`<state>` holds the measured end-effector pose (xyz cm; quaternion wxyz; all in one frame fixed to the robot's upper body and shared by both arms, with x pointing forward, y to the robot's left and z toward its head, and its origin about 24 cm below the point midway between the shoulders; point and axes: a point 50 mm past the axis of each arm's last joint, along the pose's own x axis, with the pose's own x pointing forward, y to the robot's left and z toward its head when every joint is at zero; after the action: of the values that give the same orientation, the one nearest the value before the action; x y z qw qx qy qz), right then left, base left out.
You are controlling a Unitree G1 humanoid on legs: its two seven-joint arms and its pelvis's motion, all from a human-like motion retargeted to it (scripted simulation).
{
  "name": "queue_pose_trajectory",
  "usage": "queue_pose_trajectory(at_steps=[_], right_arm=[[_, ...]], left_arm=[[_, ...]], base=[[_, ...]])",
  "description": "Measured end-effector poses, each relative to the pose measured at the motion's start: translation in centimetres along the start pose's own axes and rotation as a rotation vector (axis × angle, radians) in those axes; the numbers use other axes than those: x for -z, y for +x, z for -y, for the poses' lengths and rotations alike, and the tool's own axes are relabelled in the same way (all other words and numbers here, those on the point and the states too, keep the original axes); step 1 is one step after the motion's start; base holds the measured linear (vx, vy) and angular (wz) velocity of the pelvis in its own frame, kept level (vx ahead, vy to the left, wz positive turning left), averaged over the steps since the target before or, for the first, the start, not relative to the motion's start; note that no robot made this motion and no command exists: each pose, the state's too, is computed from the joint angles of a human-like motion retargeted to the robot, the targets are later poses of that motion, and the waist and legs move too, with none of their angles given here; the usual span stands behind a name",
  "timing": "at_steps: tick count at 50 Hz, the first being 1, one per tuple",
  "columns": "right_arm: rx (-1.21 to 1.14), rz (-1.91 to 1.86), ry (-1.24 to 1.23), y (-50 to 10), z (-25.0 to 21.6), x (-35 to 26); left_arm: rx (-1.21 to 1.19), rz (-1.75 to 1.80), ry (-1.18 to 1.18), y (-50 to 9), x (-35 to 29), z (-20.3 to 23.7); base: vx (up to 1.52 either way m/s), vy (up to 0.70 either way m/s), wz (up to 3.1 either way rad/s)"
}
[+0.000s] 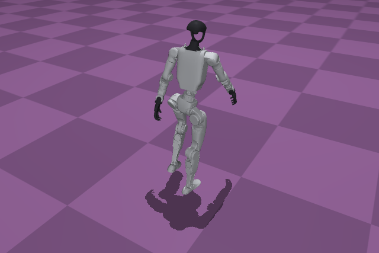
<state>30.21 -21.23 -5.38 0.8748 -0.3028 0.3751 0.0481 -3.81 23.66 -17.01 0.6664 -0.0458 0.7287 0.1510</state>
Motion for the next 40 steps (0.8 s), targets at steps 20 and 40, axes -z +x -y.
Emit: queue_pose_trajectory(at_steps=[20, 40], right_arm=[[-0.212, -0.232, -0.002, -2.6, -6.8, 11.8], [-0.514, -0.941, 0.128, -17.6, -13.6, 30.5]], left_arm=[[0.087, 0.294, 0.152, -1.4, -10.0, 3.8], [0.403, 1.364, 0.135, -26.6, -36.3, 12.0]], base=[[0.60, 0.19, -0.06], [0.52, 0.01, 0.75]])
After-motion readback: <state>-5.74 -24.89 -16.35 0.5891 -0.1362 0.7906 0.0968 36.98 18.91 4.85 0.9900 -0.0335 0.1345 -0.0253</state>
